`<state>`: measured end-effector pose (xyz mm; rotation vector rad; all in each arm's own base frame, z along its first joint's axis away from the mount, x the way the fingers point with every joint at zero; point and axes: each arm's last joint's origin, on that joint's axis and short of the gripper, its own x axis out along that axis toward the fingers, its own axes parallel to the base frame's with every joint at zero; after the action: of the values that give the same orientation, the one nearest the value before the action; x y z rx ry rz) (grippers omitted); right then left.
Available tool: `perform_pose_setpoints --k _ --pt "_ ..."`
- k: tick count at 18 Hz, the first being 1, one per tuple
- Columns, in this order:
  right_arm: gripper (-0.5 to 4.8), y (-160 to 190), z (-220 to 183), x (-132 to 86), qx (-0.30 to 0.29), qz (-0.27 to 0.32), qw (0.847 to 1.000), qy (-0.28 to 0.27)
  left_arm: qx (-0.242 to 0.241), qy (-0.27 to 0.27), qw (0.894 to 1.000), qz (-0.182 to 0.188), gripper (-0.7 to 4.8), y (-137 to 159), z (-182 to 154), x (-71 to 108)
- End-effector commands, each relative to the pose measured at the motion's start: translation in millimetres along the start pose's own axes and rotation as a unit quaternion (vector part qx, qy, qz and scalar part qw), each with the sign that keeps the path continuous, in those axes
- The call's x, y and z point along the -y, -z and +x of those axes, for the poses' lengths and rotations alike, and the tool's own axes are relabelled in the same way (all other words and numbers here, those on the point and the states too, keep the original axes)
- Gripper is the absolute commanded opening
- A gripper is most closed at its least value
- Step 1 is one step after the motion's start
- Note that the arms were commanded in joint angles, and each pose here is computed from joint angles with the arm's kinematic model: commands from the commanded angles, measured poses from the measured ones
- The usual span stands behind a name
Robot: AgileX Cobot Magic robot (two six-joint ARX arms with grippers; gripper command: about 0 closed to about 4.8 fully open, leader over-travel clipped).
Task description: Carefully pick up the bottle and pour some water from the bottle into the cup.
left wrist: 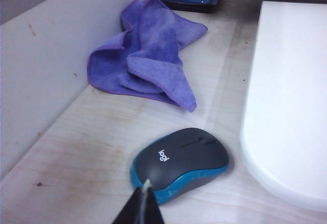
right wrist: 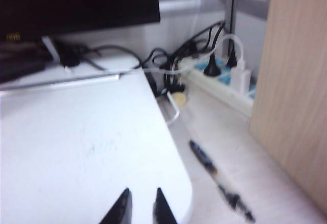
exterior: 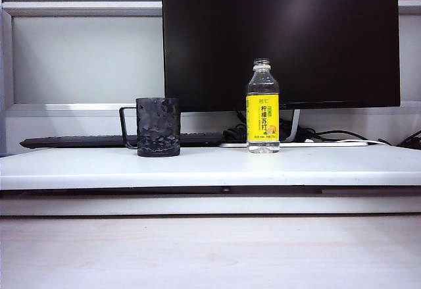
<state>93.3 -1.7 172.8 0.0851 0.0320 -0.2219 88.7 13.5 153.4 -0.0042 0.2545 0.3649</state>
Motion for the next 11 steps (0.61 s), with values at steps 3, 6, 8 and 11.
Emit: perform_pose_setpoints --k 3,6,8,11 --pt "0.63 16.4 3.3 -1.4 -0.028 -0.005 0.999 -0.030 0.003 0.003 1.000 0.000 -0.04 0.5 0.7 0.4" --pt "0.63 17.4 3.1 -2.8 -0.035 -0.005 0.998 -0.056 0.015 0.003 1.000 -0.004 -0.04 0.1 1.8 0.8" --pt "0.63 17.6 3.0 -3.5 -0.037 -0.005 0.997 -0.068 0.054 0.022 0.998 -0.016 -0.04 -1.3 4.8 2.8" --pt "0.63 14.2 3.1 -3.9 -0.019 -0.001 0.997 -0.068 0.071 0.073 0.995 -0.017 -0.04 -3.4 4.8 5.9"
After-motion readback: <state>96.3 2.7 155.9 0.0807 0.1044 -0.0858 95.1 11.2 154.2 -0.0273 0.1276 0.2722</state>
